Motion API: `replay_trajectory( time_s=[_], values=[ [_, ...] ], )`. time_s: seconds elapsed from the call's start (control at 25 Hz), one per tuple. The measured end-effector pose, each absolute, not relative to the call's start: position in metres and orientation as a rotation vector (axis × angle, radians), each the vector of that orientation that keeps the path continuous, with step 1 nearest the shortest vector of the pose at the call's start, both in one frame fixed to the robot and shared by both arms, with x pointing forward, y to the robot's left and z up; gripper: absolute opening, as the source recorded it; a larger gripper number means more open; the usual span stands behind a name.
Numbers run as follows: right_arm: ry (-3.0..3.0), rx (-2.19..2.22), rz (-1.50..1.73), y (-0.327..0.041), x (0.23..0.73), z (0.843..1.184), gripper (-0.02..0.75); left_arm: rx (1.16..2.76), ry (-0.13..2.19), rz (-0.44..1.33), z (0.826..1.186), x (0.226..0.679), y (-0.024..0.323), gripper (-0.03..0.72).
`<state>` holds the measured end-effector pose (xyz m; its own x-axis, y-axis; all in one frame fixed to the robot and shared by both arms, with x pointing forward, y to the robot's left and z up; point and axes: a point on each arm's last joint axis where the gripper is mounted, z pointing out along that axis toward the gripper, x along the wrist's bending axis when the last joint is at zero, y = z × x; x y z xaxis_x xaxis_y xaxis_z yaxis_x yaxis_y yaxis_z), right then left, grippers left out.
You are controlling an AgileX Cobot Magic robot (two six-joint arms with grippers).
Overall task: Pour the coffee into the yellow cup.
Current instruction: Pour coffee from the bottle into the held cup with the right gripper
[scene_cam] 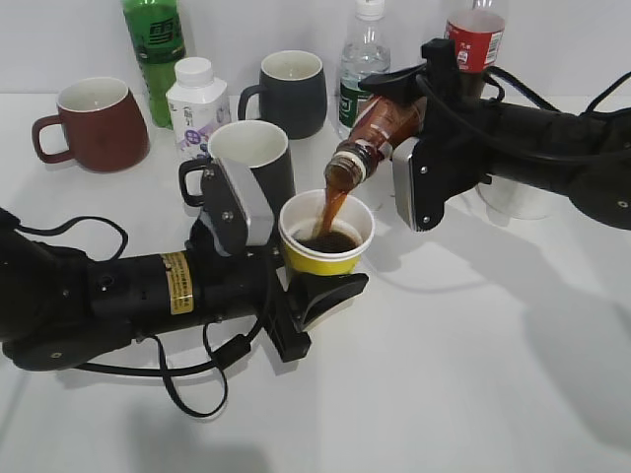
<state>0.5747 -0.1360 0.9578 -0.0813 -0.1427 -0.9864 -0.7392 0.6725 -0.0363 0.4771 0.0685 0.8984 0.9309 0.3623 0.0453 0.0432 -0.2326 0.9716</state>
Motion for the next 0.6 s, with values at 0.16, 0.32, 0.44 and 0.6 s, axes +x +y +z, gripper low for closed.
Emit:
replay_trajectory(
  time_s=[0.16, 0.32, 0.44, 0.6],
  values=[
    [1.603, -0.742, 0.575, -0.136, 0.5747, 0.9578, 0.501, 1.79, 0.303, 0.305, 0.8984, 0.4771, 0.0685, 0.419],
    [1.602, -0.745, 0.573, -0.136, 0.5747, 0.9578, 0.501, 1.79, 0.303, 0.305, 0.8984, 0.4771, 0.0685, 0.419],
    [1.6, -0.747, 0.571, -0.136, 0.5747, 0.9578, 0.501, 1.79, 0.303, 0.305, 0.8984, 0.4771, 0.0685, 0.419],
    [1.6, -0.747, 0.571, -0.136, 0.5747, 0.9578, 0.501, 1.791, 0.303, 0.305, 0.8984, 0.4771, 0.0685, 0.419]
  ],
)
